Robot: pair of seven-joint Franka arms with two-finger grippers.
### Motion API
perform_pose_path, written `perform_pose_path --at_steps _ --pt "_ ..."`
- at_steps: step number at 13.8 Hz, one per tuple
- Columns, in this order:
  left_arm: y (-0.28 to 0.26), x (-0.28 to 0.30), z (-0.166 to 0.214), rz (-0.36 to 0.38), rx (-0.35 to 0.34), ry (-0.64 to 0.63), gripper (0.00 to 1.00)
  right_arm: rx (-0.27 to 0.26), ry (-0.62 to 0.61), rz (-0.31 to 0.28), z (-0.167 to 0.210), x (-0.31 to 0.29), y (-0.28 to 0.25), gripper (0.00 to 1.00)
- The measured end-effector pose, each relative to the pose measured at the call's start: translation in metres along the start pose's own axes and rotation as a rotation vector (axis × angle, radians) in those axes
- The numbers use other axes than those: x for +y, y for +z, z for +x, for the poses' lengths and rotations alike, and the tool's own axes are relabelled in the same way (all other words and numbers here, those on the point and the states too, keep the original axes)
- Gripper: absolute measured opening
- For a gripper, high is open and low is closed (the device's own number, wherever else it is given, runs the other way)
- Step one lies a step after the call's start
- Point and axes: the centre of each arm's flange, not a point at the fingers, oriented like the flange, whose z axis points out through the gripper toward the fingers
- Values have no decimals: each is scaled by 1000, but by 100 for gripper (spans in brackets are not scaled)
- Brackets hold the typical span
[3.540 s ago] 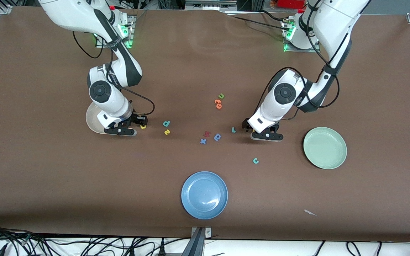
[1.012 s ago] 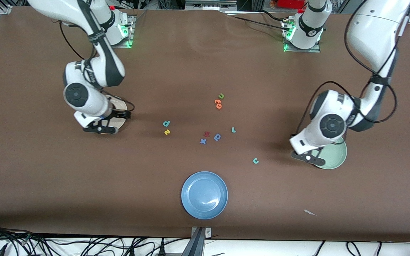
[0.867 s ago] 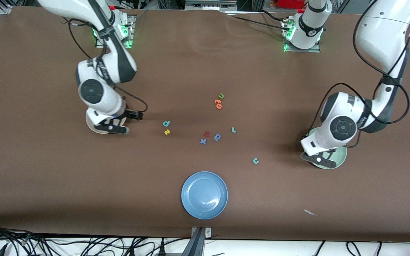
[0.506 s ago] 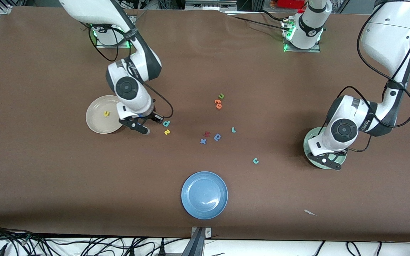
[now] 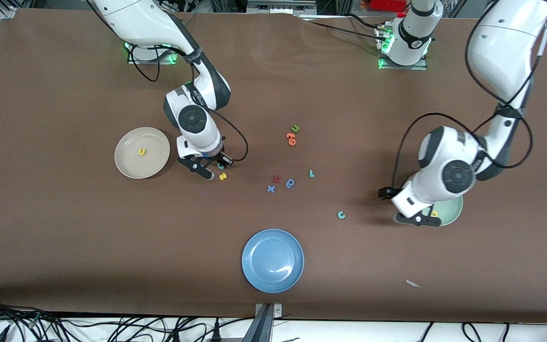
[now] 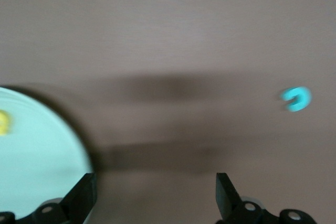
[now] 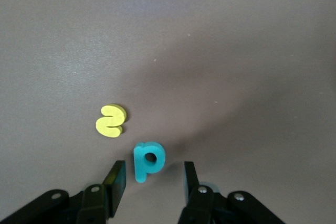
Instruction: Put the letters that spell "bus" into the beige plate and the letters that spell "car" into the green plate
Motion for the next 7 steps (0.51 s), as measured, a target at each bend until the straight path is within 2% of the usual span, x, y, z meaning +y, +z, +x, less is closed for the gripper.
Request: perform_pose_path --at_steps 4,6,7 --pt "23 90 3 -19 7 -224 100 12 0 22 1 -2 11 48" --pt "35 100 10 -28 5 -319 100 14 1 24 2 -2 9 29" --pt "39 100 15 -31 5 -362 100 16 2 26 3 -3 8 28"
